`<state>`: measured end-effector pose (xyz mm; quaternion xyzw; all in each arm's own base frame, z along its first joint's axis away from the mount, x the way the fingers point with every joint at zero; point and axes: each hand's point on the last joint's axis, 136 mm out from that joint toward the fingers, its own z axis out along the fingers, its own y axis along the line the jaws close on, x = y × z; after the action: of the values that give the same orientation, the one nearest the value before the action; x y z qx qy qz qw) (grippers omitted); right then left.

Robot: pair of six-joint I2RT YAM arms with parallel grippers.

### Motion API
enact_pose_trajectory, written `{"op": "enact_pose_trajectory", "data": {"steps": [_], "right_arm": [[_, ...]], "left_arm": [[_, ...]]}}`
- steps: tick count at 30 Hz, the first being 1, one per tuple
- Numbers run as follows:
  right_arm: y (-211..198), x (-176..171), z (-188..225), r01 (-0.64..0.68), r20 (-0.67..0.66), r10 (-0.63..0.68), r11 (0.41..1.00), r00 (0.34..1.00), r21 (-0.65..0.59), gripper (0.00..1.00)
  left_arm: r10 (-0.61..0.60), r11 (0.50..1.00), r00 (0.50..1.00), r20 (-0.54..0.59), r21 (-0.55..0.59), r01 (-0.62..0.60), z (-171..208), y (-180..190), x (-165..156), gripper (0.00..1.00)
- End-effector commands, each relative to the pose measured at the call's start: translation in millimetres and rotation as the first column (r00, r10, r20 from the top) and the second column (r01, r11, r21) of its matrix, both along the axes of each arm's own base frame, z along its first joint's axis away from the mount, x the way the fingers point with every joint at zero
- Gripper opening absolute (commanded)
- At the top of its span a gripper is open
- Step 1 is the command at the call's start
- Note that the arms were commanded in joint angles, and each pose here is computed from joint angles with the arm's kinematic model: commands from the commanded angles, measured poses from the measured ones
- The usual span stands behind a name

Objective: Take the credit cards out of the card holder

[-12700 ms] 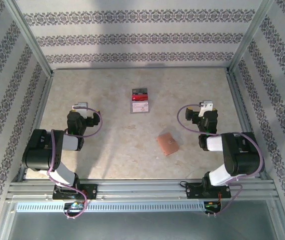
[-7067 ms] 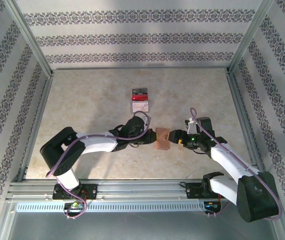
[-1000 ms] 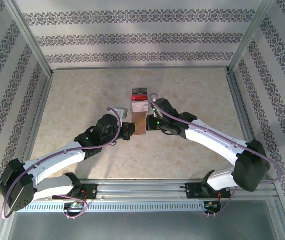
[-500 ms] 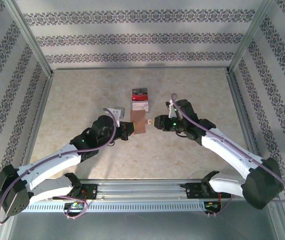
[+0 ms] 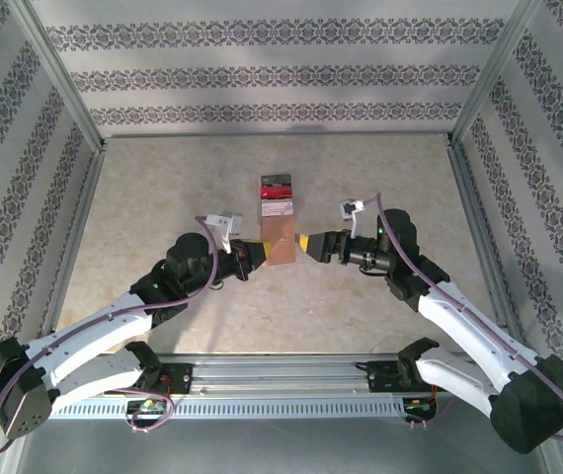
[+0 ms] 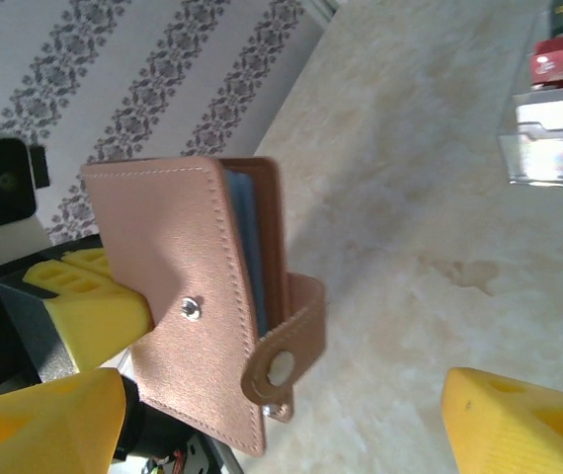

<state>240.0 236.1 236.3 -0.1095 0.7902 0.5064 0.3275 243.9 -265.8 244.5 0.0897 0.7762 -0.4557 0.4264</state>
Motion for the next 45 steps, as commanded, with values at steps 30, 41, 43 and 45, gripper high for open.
{"op": "enact_pose_trajectory", "data": {"steps": [30,41,43,45], "right_arm": [[-13.8,7.6,4.1,-0.01,0.028,0.009,0.999,1.0,0.032,0.36],[-10.6,-1.0,2.6,-0.071,0.015,0.071,0.996,0.997,0.055,0.37],[-9.3,-3.7,3.4,-0.093,0.017,0.092,0.993,0.996,0.067,0.37],[-7.9,-6.7,5.4,-0.115,0.016,0.114,0.989,0.993,0.089,0.37]], "left_arm": [[-0.058,0.986,0.996,0.067,-0.149,0.068,29.6,-11.1,-2.4,0.0],[-0.134,0.964,0.985,0.11,-0.215,0.155,44.6,-21.6,-10.9,0.0],[-0.151,0.958,0.981,0.119,-0.229,0.176,47.2,-24.0,-13.0,0.0],[-0.167,0.952,0.978,0.127,-0.239,0.193,49.5,-25.9,-14.8,0.0]]}}
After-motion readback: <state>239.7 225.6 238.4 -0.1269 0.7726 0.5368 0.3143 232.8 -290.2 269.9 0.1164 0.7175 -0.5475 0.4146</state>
